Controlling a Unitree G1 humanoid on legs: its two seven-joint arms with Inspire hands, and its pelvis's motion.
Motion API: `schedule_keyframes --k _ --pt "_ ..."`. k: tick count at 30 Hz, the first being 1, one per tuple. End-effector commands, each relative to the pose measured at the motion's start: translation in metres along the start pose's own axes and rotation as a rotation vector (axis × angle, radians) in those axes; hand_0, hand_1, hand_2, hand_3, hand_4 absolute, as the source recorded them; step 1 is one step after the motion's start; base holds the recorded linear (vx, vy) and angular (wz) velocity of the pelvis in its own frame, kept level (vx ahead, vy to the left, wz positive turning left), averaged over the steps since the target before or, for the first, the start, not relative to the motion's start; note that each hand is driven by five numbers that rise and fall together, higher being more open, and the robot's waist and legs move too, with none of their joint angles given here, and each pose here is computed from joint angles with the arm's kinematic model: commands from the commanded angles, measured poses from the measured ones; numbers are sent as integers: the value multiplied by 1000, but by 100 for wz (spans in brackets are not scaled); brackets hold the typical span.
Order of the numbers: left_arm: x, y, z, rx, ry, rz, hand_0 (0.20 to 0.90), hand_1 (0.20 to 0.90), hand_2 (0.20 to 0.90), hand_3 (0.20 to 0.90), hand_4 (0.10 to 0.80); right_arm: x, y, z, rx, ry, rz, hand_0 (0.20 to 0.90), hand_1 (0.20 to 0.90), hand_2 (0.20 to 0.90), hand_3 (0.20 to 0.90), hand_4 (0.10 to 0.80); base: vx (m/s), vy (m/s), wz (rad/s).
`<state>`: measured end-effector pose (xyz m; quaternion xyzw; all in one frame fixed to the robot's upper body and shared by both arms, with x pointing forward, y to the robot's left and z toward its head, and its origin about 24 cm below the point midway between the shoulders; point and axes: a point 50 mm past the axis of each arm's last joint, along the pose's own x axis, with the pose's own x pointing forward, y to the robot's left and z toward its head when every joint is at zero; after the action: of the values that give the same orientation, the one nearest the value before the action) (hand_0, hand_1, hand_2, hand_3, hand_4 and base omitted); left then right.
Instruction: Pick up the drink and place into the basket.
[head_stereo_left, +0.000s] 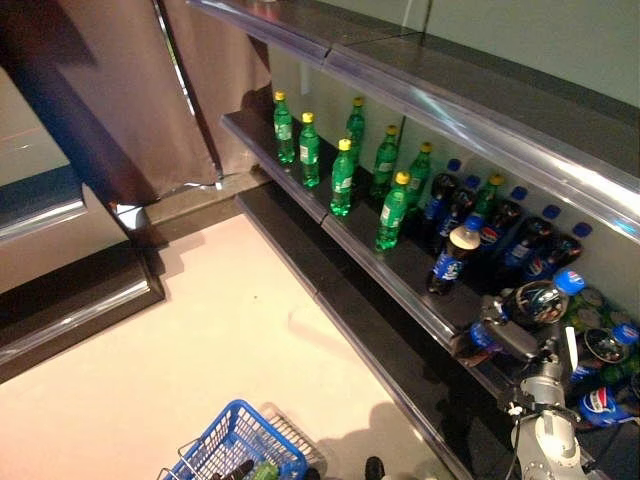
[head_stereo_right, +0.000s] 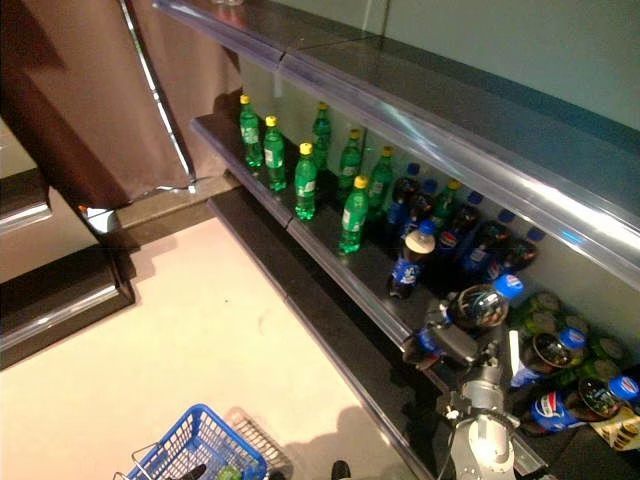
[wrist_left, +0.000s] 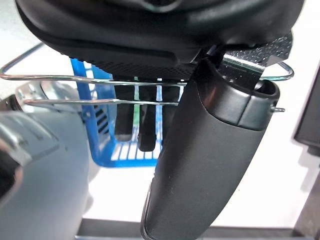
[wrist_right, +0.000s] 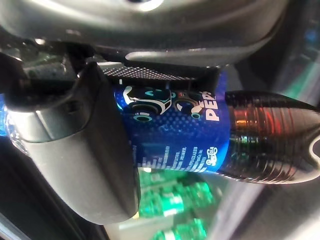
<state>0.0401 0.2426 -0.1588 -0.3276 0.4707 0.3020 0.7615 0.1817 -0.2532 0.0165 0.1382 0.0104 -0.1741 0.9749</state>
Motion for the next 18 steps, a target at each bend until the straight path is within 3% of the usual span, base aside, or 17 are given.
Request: schedule_keyframes --k 1,8,10,18 --pt "0 -71 91 19 -378 -269 300 300 300 200 100 10 72 59 155 -268 474 300 300 300 200 100 -91 63 -1" --pt "-40 -142 151 358 -627 -588 300 300 300 200 100 -16 117 25 -12 -60 851 300 300 300 200 100 -88 70 14" --pt "-47 -150 155 380 -644 -649 300 300 300 200 100 -17 121 18 -67 -19 894 300 300 300 200 100 -49 30 28" --pt "-119 -229 173 565 -682 -1156 300 300 300 200 100 -2 137 -17 -270 154 988 300 300 300 200 100 -21 15 29"
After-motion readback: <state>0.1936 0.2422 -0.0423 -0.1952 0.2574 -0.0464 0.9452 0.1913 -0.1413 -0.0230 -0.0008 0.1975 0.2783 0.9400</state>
